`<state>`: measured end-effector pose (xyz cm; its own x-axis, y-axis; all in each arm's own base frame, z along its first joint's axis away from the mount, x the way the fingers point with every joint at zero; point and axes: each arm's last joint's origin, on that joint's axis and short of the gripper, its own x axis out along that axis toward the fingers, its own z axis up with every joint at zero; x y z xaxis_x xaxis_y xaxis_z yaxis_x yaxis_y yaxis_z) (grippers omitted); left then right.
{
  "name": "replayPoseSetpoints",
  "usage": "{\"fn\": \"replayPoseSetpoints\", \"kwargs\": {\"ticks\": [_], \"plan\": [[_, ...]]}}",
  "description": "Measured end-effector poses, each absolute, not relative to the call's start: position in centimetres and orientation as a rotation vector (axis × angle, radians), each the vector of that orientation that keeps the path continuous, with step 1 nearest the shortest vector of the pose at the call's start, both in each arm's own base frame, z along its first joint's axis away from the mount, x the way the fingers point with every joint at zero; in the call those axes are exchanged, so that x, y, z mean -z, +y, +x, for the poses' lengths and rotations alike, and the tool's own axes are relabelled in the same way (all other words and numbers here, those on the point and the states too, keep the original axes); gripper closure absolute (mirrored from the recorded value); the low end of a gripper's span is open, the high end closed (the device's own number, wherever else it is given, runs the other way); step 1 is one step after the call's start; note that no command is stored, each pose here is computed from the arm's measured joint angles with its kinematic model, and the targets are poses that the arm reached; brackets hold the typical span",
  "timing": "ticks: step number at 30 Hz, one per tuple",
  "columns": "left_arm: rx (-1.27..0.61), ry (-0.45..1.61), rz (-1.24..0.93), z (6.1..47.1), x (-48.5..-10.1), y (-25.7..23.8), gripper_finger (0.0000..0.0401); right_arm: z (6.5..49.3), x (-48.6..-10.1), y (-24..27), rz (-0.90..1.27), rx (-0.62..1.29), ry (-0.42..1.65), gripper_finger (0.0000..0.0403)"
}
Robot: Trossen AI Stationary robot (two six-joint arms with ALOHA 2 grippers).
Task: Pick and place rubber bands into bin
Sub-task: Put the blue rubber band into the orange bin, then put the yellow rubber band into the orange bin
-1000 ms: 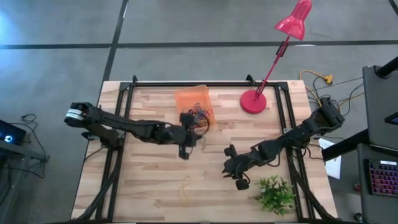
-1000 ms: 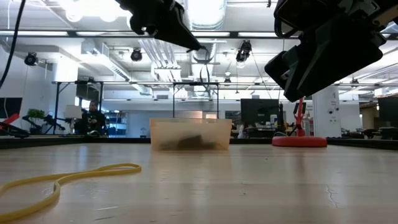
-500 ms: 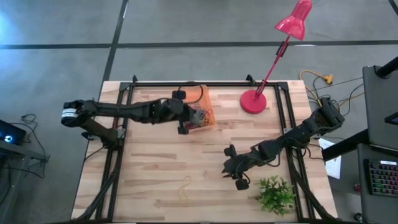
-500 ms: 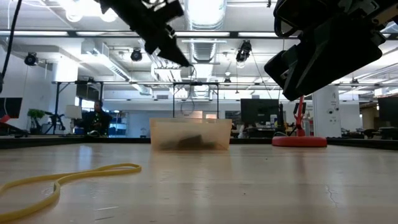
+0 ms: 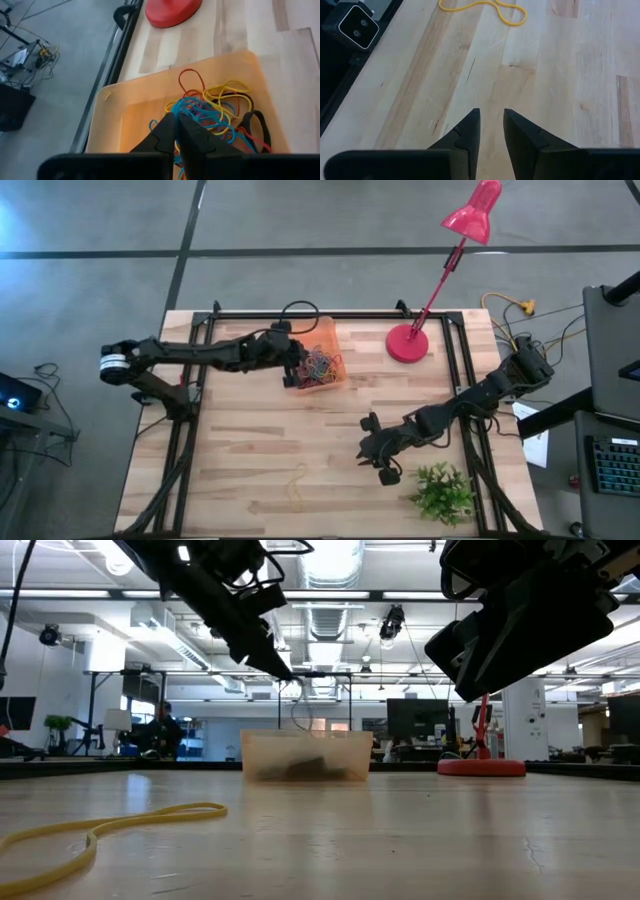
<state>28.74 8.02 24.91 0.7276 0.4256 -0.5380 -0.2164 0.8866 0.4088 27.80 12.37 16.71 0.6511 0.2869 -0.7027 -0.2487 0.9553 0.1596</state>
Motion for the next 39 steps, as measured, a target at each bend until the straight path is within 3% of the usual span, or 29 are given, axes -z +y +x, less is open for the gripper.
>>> {"fn": "replayPoseSetpoints", "kwargs": {"ticks": [13, 17, 24, 39], "plan": [[-0.366, 0.65, 0.328, 28.7, -24.4, 8.0, 0.0312, 27.9, -16.8, 12.4, 0.052, -0.306, 0.795, 0.0332], [-0.376, 0.626, 0.165, 28.6, -24.2, 7.6, 0.0308, 27.9, -16.8, 12.4, 0.053, -0.306, 0.795, 0.0332], [0.179, 0.731, -0.058, 28.2, -22.2, 3.2, 0.0308, 27.9, -16.8, 12.4, 0.048, -0.308, 0.794, 0.0325], [0.552, 0.708, 0.07, 27.7, -18.8, -10.5, 0.0308, 27.9, -16.8, 12.4, 0.028, -0.317, 0.787, 0.033]]}}
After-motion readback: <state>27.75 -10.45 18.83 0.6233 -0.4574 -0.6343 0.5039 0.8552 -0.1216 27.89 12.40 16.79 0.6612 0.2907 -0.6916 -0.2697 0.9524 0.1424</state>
